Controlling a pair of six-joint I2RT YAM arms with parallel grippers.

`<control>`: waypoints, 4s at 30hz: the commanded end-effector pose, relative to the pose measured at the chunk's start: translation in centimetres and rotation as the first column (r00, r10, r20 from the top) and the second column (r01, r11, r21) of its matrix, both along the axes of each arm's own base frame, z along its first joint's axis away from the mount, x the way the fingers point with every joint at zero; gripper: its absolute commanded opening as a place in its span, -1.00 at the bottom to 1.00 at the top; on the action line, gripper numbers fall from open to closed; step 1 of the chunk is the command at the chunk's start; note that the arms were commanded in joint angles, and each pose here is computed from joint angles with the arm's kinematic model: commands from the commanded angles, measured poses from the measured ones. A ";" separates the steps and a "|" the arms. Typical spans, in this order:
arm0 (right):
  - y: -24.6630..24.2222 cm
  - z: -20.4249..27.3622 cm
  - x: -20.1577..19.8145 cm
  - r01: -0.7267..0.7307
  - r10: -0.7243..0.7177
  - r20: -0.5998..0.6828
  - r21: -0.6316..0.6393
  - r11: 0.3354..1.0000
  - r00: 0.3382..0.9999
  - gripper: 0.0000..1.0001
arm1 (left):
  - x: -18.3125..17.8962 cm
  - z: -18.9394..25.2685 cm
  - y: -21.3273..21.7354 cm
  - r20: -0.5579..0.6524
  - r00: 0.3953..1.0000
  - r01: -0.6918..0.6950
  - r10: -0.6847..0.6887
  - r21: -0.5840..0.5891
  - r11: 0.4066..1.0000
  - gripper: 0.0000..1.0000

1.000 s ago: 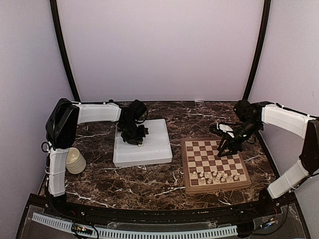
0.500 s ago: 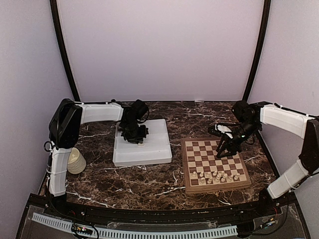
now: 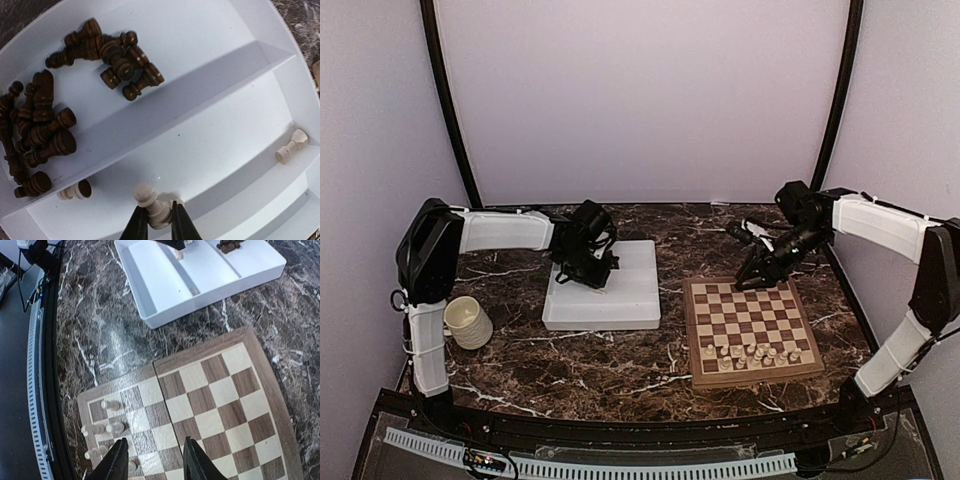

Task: Set up the chess pieces on the board
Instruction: Pick up the pawn from the storage box, then pass from the left arm to the right, then place the pawn at f2.

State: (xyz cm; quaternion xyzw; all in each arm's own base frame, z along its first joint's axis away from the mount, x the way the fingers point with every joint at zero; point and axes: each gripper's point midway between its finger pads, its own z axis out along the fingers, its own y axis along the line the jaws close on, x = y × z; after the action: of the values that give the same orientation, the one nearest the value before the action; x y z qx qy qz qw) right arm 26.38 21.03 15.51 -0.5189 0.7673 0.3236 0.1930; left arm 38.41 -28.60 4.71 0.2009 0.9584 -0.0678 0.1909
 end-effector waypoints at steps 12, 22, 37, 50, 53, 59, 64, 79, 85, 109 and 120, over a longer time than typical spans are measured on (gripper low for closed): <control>12.3 4.2 7.8 0.137 -0.087 -0.191 0.266 0.954 0.978 -0.24 | -1.1 10.3 -5.2 0.455 0.797 0.463 -0.398 -0.038 0.885 -0.71; 17.3 4.4 9.2 0.143 0.019 -0.426 0.346 0.927 0.905 -0.12 | -3.5 12.4 -6.2 0.526 0.695 0.570 -0.491 0.013 0.821 -0.68; 19.8 3.6 7.1 0.123 0.133 -0.569 0.390 0.913 0.812 -0.09 | -5.2 14.5 -8.9 0.561 0.623 0.642 -0.546 0.033 0.766 -0.67; 20.1 2.8 5.9 0.115 0.150 -0.599 0.381 0.917 0.786 -0.43 | -5.1 15.0 -9.4 0.571 0.610 0.644 -0.549 0.047 0.764 -0.67; 20.1 2.8 5.9 0.115 0.150 -0.600 0.381 0.917 0.786 -0.53 | -5.1 14.9 -9.4 0.572 0.609 0.643 -0.549 0.049 0.764 -0.67; 20.2 2.6 5.9 0.114 0.150 -0.597 0.381 0.918 0.788 -0.67 | -5.0 15.0 -9.5 0.576 0.607 0.644 -0.547 0.046 0.763 -0.66; 20.2 2.7 6.1 0.102 0.143 -0.562 0.381 0.919 0.815 -0.91 | -4.9 15.0 -9.4 0.578 0.608 0.637 -0.545 0.054 0.769 -0.58; 13.6 5.0 7.4 0.081 -0.015 -0.234 0.272 0.959 0.972 -1.00 | -4.4 15.0 -4.9 0.610 0.655 0.482 -0.447 0.118 0.868 -0.13; 6.4 4.0 5.4 0.072 -0.072 -0.005 0.073 0.995 0.997 -0.99 | -1.4 13.5 -2.0 0.583 0.763 0.324 -0.278 0.026 0.946 -0.01; -7.2 -6.4 -4.1 0.055 0.021 0.188 -0.394 0.917 0.982 -0.98 | 0.4 12.4 -0.8 0.527 0.825 0.260 -0.201 -0.038 0.965 0.00; -9.8 -7.2 -6.7 0.017 0.049 0.150 -0.412 0.911 0.987 -0.95 | 0.3 11.6 -1.3 0.499 0.838 0.278 -0.223 -0.039 0.960 -0.01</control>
State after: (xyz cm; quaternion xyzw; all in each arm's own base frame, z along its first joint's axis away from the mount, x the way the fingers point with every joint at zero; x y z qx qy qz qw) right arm 21.93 11.71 9.34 -0.5551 0.8094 0.0999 0.1632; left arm 38.51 -29.66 15.47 0.3255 0.8395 -0.0836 0.4269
